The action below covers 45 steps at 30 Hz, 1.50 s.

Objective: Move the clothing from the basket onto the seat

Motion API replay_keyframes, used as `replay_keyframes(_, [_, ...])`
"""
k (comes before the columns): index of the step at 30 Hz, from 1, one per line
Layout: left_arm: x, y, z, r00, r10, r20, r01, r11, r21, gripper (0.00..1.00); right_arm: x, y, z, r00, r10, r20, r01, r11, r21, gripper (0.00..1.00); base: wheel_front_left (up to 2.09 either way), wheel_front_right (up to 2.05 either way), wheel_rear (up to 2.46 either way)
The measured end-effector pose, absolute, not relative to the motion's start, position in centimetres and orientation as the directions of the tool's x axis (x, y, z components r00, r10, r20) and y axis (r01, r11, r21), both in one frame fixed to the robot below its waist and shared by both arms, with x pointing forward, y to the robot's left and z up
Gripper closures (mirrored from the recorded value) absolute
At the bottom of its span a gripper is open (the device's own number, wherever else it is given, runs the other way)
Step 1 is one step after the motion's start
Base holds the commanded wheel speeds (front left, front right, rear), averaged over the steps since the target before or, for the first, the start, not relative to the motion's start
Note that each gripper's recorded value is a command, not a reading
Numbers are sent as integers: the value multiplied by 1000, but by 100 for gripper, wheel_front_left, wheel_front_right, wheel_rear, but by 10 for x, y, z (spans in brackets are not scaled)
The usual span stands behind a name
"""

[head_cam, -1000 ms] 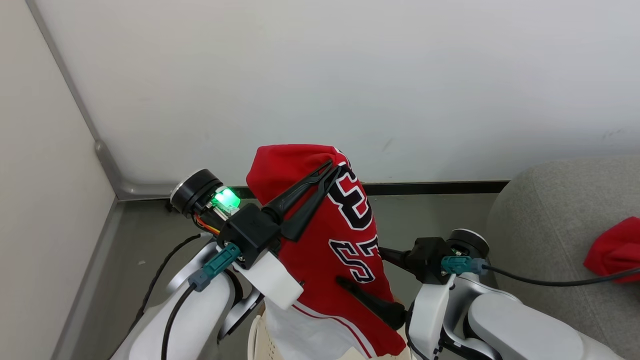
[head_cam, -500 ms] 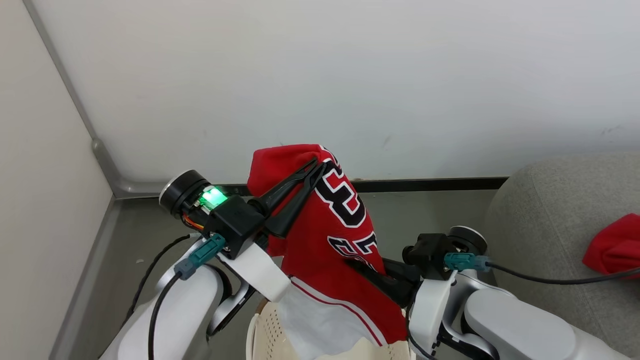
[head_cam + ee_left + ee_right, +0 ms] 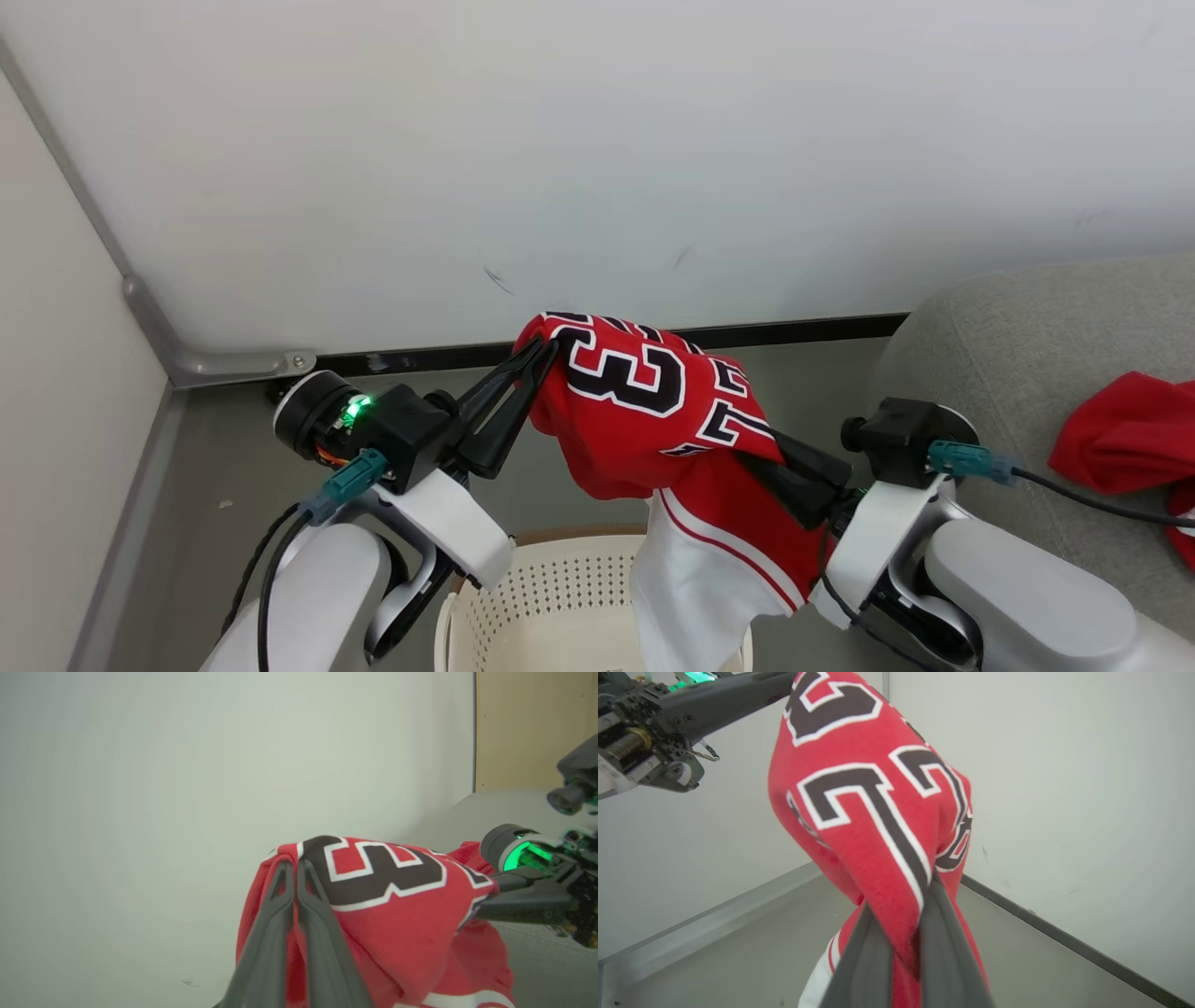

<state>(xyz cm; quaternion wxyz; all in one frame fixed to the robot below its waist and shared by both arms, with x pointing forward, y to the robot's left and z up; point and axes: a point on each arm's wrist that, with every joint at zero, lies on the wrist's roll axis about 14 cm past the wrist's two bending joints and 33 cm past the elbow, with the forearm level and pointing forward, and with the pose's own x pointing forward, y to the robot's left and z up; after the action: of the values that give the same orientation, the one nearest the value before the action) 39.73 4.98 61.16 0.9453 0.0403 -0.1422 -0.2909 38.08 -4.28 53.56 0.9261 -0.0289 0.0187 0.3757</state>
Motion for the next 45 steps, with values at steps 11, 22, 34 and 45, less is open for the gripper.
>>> replay_keyframes(11, [399, 35, 594, 786, -580, 213, 577, 812, 83, 56, 394, -91, 548, 821, 570, 16, -570, 820, 43, 100, 0, 0, 0])
replay_keyframes(22, [399, 17, 594, 756, -616, 221, 623, 781, 45, 0, 402, -129, 561, 877, 478, 54, -480, 876, 50, 100, 0, 0, 0])
replay_keyframes(34, [381, -12, 583, 680, -709, 190, 714, 698, 50, 0, 398, -187, 559, 940, 336, 60, -340, 938, 68, 100, 0, 0, 0])
replay_keyframes(45, [369, -32, 578, 618, -766, 177, 774, 632, 36, 0, 382, -250, 557, 984, 166, 69, -172, 981, 90, 100, 0, 0, 0])
